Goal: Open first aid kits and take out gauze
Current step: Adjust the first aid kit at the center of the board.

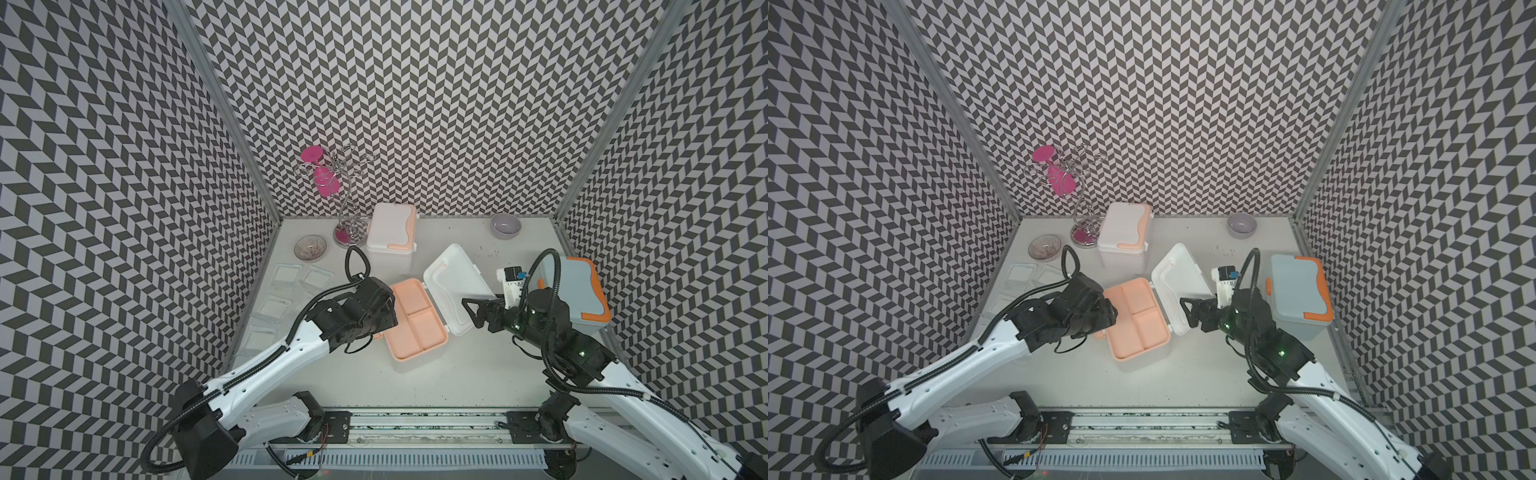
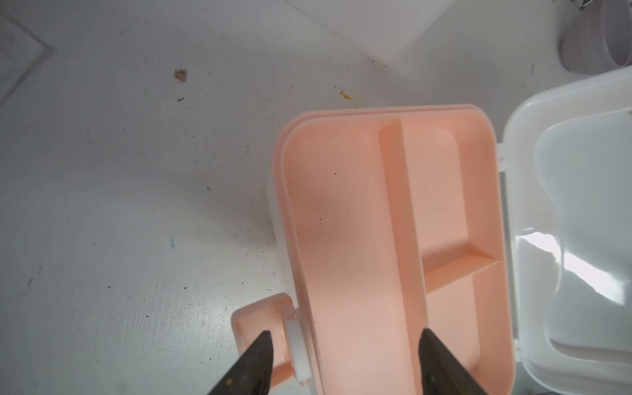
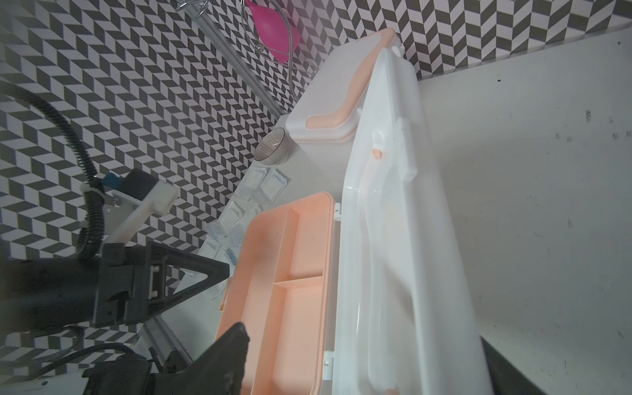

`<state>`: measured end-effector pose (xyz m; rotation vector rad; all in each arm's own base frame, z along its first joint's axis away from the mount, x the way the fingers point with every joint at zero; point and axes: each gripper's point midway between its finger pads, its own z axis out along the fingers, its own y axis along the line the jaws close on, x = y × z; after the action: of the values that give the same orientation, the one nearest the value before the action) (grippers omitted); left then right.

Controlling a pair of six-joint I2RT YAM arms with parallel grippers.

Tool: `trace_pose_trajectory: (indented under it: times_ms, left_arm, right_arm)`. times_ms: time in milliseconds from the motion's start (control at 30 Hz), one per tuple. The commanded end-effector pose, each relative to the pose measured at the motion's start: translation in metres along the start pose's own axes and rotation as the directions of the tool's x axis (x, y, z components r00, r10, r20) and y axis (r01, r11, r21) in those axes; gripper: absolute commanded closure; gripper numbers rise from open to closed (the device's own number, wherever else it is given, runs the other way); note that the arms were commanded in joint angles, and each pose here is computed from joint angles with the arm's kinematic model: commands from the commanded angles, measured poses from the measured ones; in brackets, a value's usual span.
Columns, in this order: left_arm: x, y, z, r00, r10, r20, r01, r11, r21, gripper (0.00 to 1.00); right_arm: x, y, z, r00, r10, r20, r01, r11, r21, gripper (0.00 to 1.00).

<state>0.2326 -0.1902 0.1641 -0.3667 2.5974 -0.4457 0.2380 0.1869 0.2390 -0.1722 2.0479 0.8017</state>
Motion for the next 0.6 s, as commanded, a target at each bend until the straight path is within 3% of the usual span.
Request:
trace_pose_trajectory:
  times_ms: [0,200,433,567]
  left_arm:
    - [-0.030,-0.004,-0.012,0.992,-0.031,0.123,0.034,0.999,-0.026,0.32]
    - [-0.056,0.003,-0.025,0.979,-0.053,0.199,0.055,0.999,-0.003,0.31]
    - [-0.067,0.015,-0.006,0.987,-0.071,0.147,0.064,0.997,0.051,0.31]
    - [-0.070,-0.001,0.001,0.992,-0.052,0.119,0.037,0.991,0.130,0.31]
  right_arm:
    - [-0.015,0.006,-0.006,0.998,-0.032,0.056,0.033,0.999,-0.011,0.06]
    - [-0.017,0.010,-0.006,0.998,-0.055,0.043,0.056,0.998,-0.019,0.03]
    - [-0.023,0.013,-0.003,0.997,-0.070,0.037,0.070,0.997,-0.019,0.00]
    - [-0.022,0.016,0.003,0.997,-0.070,0.013,0.071,0.997,-0.032,0.00]
